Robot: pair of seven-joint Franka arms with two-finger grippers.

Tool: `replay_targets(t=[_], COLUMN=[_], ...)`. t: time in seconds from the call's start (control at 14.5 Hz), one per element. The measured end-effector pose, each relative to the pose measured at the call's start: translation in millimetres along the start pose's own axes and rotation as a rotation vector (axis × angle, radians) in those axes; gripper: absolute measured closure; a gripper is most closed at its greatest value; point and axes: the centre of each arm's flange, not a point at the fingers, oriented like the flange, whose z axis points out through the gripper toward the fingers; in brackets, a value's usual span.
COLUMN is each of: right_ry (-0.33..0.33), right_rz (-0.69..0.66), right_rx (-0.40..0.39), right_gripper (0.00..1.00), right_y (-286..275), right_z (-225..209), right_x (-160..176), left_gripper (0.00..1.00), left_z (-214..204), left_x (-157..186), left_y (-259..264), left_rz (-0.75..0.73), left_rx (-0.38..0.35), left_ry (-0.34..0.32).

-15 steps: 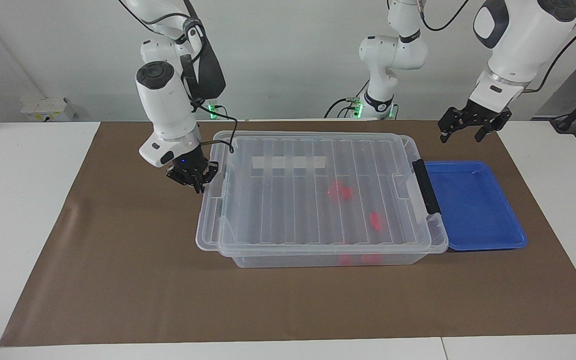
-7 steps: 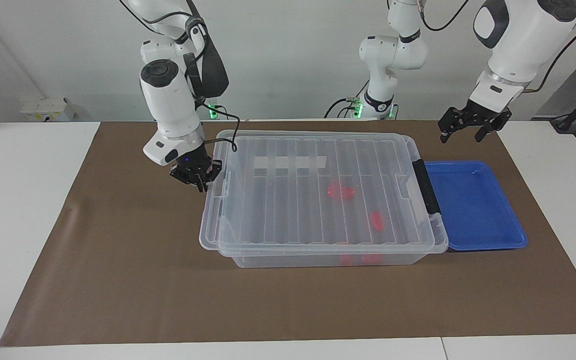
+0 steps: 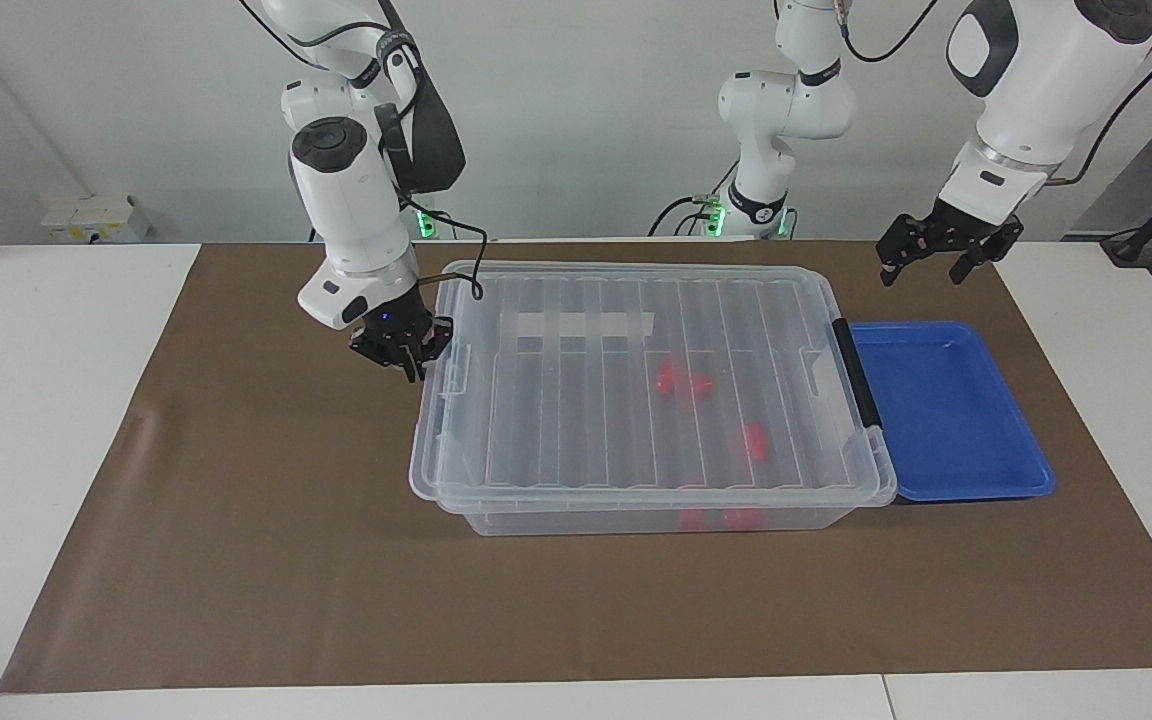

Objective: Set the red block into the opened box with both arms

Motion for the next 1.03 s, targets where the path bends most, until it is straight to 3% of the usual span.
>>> replay_targets(t=[0.34, 0.48, 0.62, 0.83, 1.03], right_ry=[0.001, 0.012, 0.026, 0.048, 0.021], right_rz=[0.002, 0.012, 0.043, 0.113, 0.166], right_rx=[0.002, 0.003, 0.000, -0.007, -0.018], right_gripper=[0.78, 0.65, 0.61, 0.30, 0.00], right_y=[0.0, 5.7, 23.1, 64.0, 95.0], right_z=[-0.9, -6.9, -19.4, -43.5, -71.4], right_x=[0.0, 1.0, 1.8, 0.5, -6.6], left_gripper=[0.00, 0.00, 0.00, 0.00, 0.00], left_z=[0.0, 0.0, 0.0, 0.0, 0.0], left_x=[0.0, 0.0, 0.0, 0.0, 0.0], left_y=[0.0, 0.0, 0.0, 0.0, 0.0], left_rz=[0.000, 0.000, 0.000, 0.000, 0.000], left_rx=[0.000, 0.000, 0.000, 0.000, 0.000], left_ry=[0.000, 0.000, 0.000, 0.000, 0.000])
